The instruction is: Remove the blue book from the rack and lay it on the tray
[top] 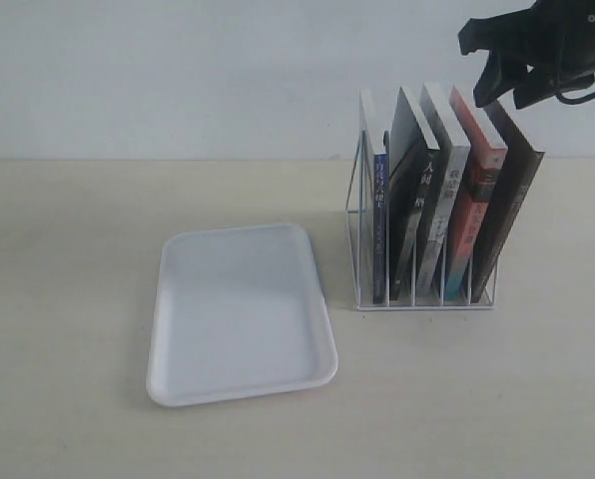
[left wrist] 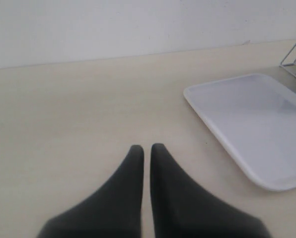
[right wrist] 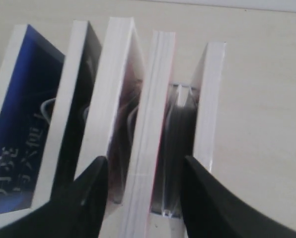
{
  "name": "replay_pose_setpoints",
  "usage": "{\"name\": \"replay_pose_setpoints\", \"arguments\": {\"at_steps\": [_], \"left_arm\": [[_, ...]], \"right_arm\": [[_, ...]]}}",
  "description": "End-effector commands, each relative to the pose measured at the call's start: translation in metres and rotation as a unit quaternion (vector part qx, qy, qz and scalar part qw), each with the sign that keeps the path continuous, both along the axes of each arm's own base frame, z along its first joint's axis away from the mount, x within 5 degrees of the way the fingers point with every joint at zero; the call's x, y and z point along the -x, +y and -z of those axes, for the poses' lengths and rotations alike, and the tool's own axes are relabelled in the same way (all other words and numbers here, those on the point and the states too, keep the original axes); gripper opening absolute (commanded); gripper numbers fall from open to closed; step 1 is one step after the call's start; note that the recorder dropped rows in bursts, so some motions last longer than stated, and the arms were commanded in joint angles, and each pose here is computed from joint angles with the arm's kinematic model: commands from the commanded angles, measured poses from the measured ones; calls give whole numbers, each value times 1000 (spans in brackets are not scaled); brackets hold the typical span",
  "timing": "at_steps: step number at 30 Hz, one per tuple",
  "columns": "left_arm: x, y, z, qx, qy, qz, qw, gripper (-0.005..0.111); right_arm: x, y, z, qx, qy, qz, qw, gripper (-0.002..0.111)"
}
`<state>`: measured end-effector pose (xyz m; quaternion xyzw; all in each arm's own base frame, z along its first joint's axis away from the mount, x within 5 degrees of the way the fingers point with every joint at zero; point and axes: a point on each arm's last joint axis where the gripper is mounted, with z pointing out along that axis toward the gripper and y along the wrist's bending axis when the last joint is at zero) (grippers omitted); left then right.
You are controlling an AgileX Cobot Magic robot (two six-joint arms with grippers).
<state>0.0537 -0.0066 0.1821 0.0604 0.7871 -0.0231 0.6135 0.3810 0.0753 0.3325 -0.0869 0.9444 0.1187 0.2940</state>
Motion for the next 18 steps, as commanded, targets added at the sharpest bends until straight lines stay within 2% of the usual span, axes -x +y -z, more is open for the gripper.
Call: {"name": "replay_pose_setpoints", "arguments": {"at_steps": [1, 4, 8, 12, 18], "left_arm": [[0, 0, -3, 4, -11, -1, 1000, 5], [0, 0, -3, 4, -11, -1, 1000, 5], [0, 0, -3, 4, -11, -1, 1000, 5], [0, 0, -3, 4, -11, -1, 1000, 5], [0, 0, -3, 4, -11, -1, 1000, 5]], "right_arm": [[0, 3, -2, -8, -4, -14, 1000, 45], [0, 5, -3, -11, -9, -17, 1000, 45], [-4, 20, -9, 27, -8, -40, 999, 45], [-14, 25, -24, 57, 11, -10, 998, 45], [-36, 26, 5, 79, 75, 6, 994, 45]]}}
